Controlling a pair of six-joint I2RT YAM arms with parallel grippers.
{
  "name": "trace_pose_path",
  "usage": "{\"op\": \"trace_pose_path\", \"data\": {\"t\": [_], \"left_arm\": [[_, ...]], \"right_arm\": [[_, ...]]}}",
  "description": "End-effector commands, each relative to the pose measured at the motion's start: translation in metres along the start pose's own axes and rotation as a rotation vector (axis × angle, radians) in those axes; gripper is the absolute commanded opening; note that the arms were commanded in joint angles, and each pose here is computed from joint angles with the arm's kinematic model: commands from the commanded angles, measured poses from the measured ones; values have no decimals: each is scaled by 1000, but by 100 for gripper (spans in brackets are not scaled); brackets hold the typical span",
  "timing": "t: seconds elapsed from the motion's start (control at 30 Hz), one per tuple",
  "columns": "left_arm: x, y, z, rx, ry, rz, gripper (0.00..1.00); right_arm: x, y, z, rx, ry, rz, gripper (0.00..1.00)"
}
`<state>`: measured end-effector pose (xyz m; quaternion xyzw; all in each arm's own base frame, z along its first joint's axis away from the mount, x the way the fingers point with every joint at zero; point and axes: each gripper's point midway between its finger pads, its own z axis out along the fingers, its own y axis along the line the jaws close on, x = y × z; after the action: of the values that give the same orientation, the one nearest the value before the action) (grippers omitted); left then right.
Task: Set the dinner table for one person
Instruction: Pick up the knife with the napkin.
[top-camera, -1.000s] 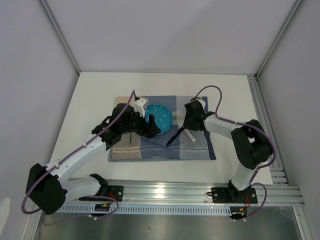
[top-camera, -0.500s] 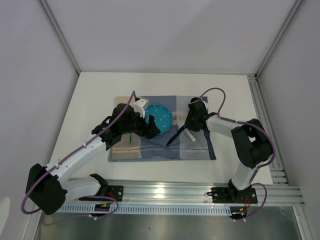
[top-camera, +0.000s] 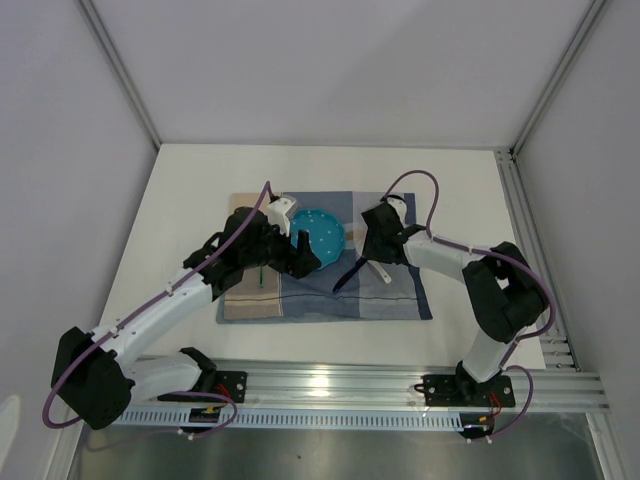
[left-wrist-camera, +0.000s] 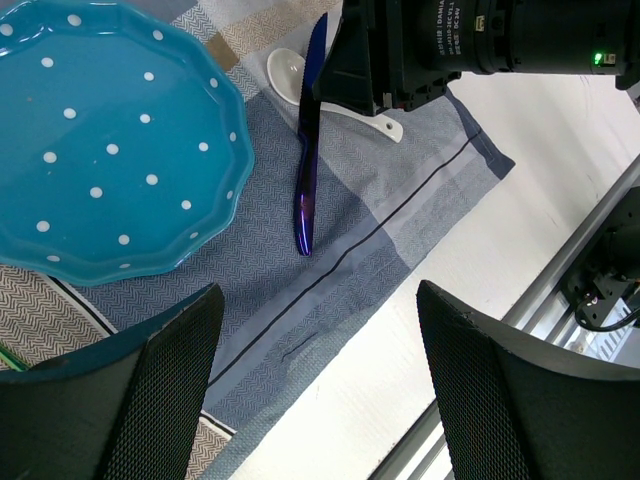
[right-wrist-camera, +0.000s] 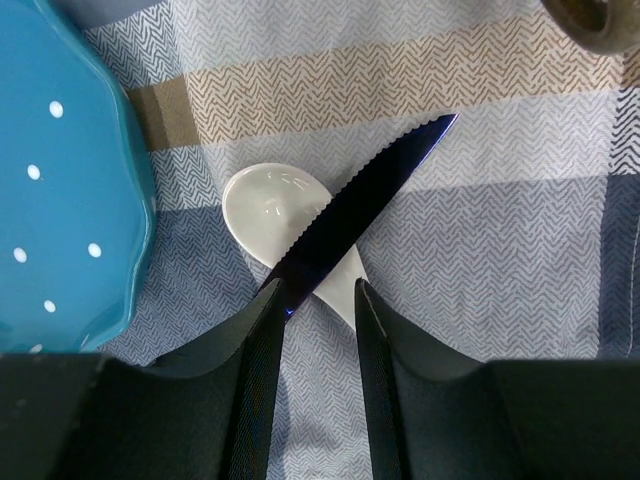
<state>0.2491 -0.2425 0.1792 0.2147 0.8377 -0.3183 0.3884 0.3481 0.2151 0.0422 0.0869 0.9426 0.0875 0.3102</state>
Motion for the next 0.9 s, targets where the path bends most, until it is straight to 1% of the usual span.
{"op": "trace_pose_path", "data": {"t": [0.0,0.23,0.5,0.87], "left_arm": [[-11,-12,-4,45,-38,43,82],[-9,-12,-4,46,-35,45,82],[-10,-12,-5,41,-36,47,82],[-8,-12,-5,42,-29,48,82]], "right_arm": [[-24,9,-12,-20,-71,13,38],[-14,10,-3,-41,-26,42,39],[-7,6,6,-96,17,129,38],[1,4,12,-107,43,153,38]]}}
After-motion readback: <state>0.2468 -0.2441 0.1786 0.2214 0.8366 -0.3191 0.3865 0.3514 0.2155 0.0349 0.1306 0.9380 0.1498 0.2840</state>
